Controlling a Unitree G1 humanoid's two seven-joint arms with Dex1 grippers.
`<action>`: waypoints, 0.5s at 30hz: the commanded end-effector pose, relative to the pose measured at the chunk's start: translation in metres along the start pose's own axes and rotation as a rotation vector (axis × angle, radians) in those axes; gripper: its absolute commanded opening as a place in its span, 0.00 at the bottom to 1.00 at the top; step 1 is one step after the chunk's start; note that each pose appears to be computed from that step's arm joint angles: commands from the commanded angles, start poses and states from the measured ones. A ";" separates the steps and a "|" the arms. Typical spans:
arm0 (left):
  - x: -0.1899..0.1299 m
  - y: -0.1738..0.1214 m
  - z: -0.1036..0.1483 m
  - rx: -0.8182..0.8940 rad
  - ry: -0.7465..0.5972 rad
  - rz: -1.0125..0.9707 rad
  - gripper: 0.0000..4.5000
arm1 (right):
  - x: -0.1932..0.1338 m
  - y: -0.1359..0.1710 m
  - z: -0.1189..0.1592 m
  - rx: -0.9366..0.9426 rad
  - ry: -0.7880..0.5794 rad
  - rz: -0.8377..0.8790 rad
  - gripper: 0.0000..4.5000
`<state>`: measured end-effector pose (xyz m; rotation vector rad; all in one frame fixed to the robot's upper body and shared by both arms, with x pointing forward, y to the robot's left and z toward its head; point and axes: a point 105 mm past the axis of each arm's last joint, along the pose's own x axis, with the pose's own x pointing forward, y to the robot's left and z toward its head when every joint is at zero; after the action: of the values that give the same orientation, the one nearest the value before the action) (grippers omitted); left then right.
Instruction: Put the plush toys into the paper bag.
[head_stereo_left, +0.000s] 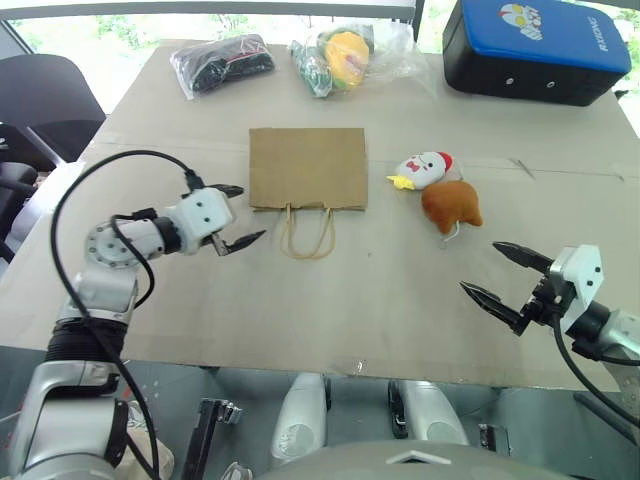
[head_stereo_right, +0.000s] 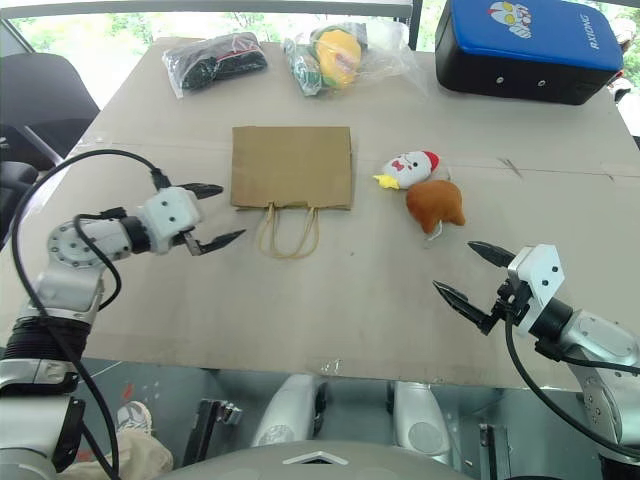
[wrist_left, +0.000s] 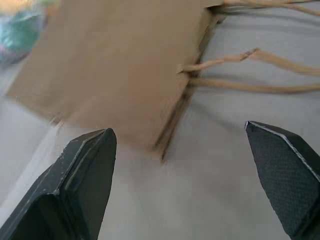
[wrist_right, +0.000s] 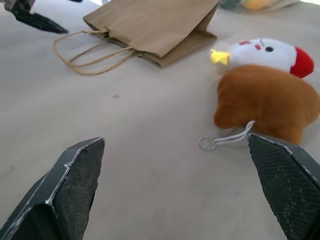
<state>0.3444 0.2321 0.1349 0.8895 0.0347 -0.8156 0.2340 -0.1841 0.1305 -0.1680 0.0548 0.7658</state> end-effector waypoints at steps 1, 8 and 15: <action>0.008 0.005 0.011 0.070 -0.064 0.027 0.99 | -0.001 0.002 0.011 -0.026 -0.030 -0.013 1.00; 0.036 -0.005 0.028 0.031 -0.200 0.003 0.94 | 0.000 0.006 0.011 -0.029 -0.032 -0.033 1.00; 0.038 -0.016 0.033 -0.049 -0.263 -0.056 0.28 | 0.004 0.010 0.012 -0.045 -0.033 -0.036 1.00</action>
<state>0.3525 0.1823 0.1194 0.7819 -0.0973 -0.9762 0.2315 -0.1784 0.1313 -0.1704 0.0464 0.7225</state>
